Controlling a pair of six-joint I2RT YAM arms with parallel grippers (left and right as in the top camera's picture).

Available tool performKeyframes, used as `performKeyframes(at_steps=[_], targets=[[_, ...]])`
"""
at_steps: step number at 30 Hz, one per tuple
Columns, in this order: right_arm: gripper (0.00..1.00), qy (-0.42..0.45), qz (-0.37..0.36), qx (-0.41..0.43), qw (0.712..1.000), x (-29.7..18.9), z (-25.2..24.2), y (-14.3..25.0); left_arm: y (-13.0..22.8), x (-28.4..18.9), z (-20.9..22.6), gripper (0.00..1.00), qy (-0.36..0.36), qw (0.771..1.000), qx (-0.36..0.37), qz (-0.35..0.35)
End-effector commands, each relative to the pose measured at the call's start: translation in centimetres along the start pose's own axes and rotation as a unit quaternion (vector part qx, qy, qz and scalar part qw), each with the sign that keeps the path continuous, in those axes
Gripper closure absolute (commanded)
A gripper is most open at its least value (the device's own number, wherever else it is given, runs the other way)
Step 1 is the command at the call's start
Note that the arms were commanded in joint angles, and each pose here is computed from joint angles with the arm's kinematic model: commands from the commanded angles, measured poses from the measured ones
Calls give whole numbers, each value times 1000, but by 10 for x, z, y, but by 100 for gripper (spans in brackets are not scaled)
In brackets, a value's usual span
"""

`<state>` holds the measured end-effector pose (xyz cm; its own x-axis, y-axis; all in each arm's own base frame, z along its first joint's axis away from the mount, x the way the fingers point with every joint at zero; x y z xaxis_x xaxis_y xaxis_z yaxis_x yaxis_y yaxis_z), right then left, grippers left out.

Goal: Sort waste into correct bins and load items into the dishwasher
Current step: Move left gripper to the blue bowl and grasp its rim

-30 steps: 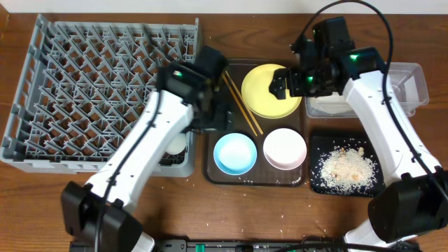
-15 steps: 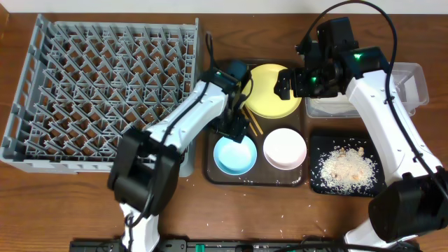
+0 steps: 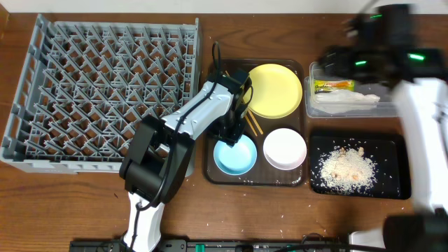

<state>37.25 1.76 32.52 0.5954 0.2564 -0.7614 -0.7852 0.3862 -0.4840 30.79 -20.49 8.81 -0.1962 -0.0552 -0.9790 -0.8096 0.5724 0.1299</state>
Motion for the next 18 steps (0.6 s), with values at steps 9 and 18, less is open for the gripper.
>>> performKeyframes(at_steps=[9, 18], targets=[[8, 15, -247, 155, 956, -174, -51, -16, 3, 20, -2, 92, 23, 1000, 4, -2], [5, 22, -230, 159, 960, -171, -53, -11, 2, 20, -2, 93, 24, 1000, -13, -4]])
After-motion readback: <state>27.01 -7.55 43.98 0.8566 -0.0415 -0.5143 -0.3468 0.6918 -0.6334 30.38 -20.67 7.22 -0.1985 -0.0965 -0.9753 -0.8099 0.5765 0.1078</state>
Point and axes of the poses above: each gripper's point midway between its finger pads, its own x axis out along the fingers, its own z axis along the line the jaws close on, y = z × x, the point moved 7 cm from there along -x, back along the fingers, and after that the axes turned 10 degrees about x, right-handed, at the moved point
